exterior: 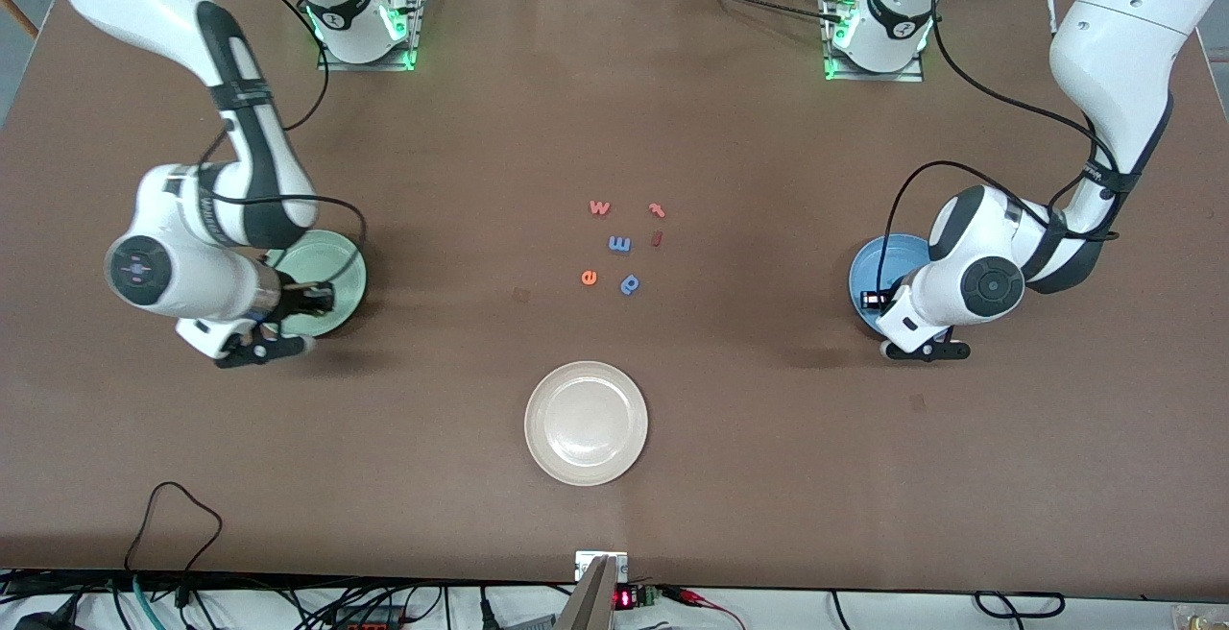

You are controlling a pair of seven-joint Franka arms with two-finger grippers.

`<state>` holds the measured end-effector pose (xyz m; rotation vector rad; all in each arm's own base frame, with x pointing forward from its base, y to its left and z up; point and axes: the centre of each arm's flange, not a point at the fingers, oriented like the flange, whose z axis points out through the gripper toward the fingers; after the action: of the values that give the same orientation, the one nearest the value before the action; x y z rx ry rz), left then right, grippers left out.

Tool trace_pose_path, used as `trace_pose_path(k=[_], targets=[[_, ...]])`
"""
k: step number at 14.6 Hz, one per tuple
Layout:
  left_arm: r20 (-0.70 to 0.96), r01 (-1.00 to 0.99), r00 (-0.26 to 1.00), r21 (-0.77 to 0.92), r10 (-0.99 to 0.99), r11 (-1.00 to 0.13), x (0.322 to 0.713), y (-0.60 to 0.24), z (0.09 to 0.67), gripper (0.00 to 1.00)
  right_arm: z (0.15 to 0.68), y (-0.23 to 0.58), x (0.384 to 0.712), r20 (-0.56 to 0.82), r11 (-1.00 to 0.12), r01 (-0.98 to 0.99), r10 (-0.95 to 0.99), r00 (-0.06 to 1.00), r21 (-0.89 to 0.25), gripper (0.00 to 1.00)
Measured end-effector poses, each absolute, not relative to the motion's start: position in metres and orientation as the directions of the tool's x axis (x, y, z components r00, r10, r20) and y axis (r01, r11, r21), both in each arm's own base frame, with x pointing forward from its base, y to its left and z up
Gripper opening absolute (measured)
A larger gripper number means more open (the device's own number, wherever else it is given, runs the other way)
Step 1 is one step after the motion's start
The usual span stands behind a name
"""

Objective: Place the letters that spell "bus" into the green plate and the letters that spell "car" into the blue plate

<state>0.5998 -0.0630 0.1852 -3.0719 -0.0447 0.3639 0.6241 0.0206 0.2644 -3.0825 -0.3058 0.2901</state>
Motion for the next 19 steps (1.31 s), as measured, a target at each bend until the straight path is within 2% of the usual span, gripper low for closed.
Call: trace_pose_path(k=[2,4,5,7,10,15,19], targets=[[-0.213,0.02,0.977,-0.041,0.028,-0.999,0.605,-0.068,0.195,0.78,0.253,-0.012,0.61,-0.214,-0.982,0.18,0.188,0.959,-0.056,0.28],[-0.163,0.019,0.986,-0.038,0.025,-0.999,0.616,-0.072,0.222,0.96,0.245,-0.019,0.604,-0.229,-0.984,0.17,0.179,0.957,-0.06,0.43],[-0.13,0.019,0.991,-0.046,0.025,-0.999,0.62,-0.072,0.241,1.0,0.247,-0.017,0.604,-0.224,-0.983,0.174,0.183,0.957,-0.061,0.52],[-0.057,0.005,0.998,-0.069,0.009,-0.998,0.626,-0.072,0.284,1.0,0.267,-0.01,0.609,-0.184,-0.981,0.186,0.194,0.963,-0.058,0.72],[0.029,-0.06,0.998,-0.106,-0.063,-0.993,0.632,-0.075,0.345,1.0,0.339,-0.003,0.615,-0.106,-0.977,0.205,0.209,0.972,-0.052,0.99],[0.012,-0.058,0.998,-0.086,-0.06,-0.995,0.651,-0.059,0.433,1.0,0.487,-0.004,0.614,-0.044,-0.969,0.245,0.244,0.969,0.012,1.0],[0.012,-0.012,1.0,-0.067,-0.013,-0.998,0.657,-0.046,0.492,1.0,0.543,-0.007,0.596,-0.037,-0.972,0.234,0.232,0.972,0.037,1.0]])
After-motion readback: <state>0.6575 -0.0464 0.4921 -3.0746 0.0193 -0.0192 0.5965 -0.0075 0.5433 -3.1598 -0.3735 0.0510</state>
